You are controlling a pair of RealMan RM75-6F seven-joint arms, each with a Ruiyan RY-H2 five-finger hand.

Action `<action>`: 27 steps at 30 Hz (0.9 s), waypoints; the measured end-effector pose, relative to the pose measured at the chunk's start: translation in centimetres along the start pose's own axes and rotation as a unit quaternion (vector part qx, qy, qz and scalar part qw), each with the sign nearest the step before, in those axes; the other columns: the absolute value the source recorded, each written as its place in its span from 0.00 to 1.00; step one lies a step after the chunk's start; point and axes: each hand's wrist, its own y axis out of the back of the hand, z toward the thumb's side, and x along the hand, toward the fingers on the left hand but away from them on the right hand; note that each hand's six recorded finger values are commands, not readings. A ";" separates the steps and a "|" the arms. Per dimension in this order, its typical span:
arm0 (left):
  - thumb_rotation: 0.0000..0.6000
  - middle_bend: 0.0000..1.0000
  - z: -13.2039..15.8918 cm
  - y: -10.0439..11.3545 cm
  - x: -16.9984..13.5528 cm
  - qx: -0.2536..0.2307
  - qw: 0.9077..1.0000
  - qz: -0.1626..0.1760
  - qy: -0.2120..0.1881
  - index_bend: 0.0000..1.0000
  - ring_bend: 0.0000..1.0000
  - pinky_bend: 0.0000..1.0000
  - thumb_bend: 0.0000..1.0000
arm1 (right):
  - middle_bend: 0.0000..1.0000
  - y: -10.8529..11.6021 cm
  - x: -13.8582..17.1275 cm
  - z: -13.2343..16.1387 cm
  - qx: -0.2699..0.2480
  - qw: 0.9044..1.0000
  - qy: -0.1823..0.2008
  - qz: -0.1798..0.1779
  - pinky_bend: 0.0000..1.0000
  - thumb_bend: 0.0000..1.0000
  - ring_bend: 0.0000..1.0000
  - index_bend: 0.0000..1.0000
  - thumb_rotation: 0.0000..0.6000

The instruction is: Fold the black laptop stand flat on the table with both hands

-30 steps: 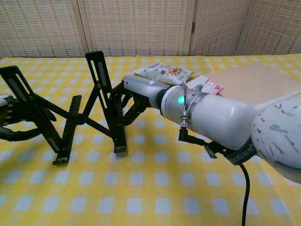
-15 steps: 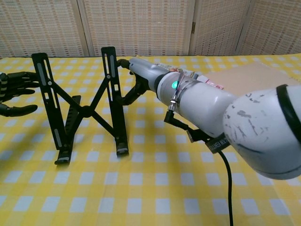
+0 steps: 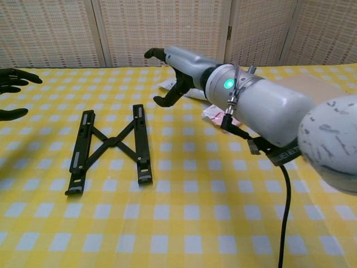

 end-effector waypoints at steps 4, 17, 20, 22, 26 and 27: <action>1.00 0.13 -0.8 0.6 1.0 0.082 0.997 0.005 0.004 0.30 0.01 0.08 0.38 | 0.00 0.7 1.5 -0.9 0.097 0.995 0.030 0.006 0.00 0.43 0.03 0.00 1.00; 1.00 0.13 -1.7 -0.1 7.0 0.333 0.943 0.001 0.017 0.24 0.02 0.10 0.35 | 0.00 -1.5 4.3 -0.2 0.249 0.962 0.103 0.041 0.00 0.43 0.02 0.00 1.00; 1.00 0.12 -1.7 -0.8 8.5 0.363 0.932 -0.005 0.023 0.21 0.01 0.10 0.34 | 0.00 -2.2 4.5 0.0 0.265 0.957 0.112 0.046 0.00 0.42 0.02 0.00 1.00; 1.00 0.11 -1.7 -1.1 9.2 0.379 0.925 -0.006 0.027 0.19 0.00 0.10 0.33 | 0.00 -2.7 4.7 0.1 0.271 0.954 0.116 0.050 0.00 0.42 0.02 0.00 1.00; 1.00 0.09 -1.6 -1.9 10.9 0.396 0.918 -0.005 0.036 0.17 0.00 0.09 0.33 | 0.00 -3.2 4.8 -0.1 0.274 0.953 0.115 0.053 0.00 0.42 0.02 0.00 1.00; 1.00 0.08 -1.5 -2.0 11.2 0.398 0.917 -0.004 0.038 0.16 0.00 0.09 0.33 | 0.00 -3.3 4.8 -0.1 0.274 0.953 0.115 0.054 0.00 0.42 0.02 0.00 1.00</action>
